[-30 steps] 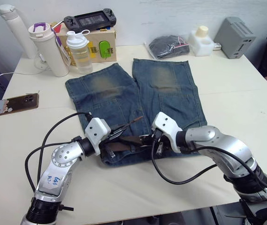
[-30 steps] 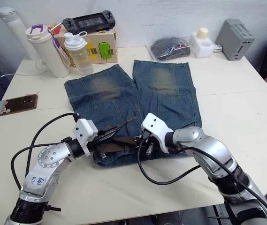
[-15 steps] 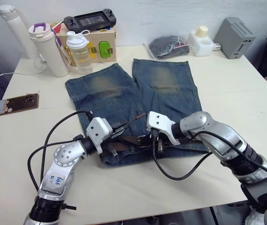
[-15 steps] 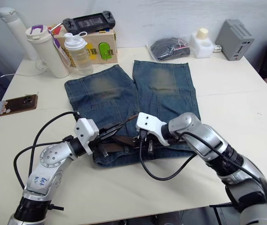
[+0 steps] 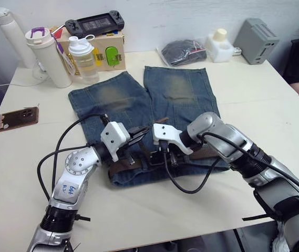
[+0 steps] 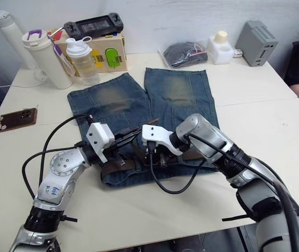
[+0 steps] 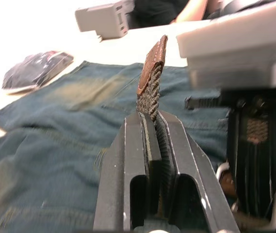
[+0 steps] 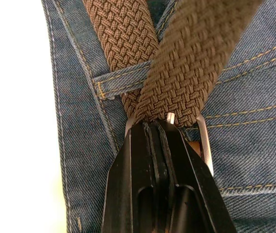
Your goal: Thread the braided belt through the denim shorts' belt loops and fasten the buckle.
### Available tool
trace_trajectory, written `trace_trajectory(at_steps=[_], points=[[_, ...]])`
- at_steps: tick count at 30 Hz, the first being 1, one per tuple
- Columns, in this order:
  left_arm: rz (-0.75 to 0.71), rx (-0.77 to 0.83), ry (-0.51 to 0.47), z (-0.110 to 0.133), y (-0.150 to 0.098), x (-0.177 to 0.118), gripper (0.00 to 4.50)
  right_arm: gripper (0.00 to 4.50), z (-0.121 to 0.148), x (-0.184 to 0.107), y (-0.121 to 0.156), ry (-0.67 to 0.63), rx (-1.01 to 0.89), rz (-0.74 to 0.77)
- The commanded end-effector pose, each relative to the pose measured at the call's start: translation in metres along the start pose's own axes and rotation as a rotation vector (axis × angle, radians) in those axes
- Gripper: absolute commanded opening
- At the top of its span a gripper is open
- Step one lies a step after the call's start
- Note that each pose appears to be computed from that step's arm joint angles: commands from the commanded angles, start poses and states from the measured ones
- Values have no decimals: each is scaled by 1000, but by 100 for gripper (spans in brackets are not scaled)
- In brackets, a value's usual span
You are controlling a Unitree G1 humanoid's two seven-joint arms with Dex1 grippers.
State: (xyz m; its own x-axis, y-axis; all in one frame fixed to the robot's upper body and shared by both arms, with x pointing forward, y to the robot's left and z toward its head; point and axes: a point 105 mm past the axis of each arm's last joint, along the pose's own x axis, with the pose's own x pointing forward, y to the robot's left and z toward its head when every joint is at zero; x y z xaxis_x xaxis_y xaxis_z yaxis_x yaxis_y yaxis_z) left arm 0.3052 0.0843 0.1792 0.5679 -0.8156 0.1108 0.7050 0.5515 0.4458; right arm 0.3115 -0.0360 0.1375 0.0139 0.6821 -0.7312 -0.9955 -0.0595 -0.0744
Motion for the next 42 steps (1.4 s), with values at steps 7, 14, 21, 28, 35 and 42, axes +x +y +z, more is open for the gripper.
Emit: trace_trajectory(at_steps=[7,14,21,28,35,42], points=[[15,19,-17,1,0,-5,0,5,12,-29,10,-76,-1,-64],[17,15,-17,0,0,-5,0,5,19,-32,6,-115,6,-104],[19,16,-19,1,0,-5,0,5,10,-20,5,-100,31,-100],[25,15,-19,1,-2,-6,0,5,0,-13,-1,-74,52,-102],[29,15,-22,2,-2,-6,0,5,-10,-6,-2,-39,61,-66],[14,21,-39,4,-2,0,0,5,-18,9,-2,28,49,-5]])
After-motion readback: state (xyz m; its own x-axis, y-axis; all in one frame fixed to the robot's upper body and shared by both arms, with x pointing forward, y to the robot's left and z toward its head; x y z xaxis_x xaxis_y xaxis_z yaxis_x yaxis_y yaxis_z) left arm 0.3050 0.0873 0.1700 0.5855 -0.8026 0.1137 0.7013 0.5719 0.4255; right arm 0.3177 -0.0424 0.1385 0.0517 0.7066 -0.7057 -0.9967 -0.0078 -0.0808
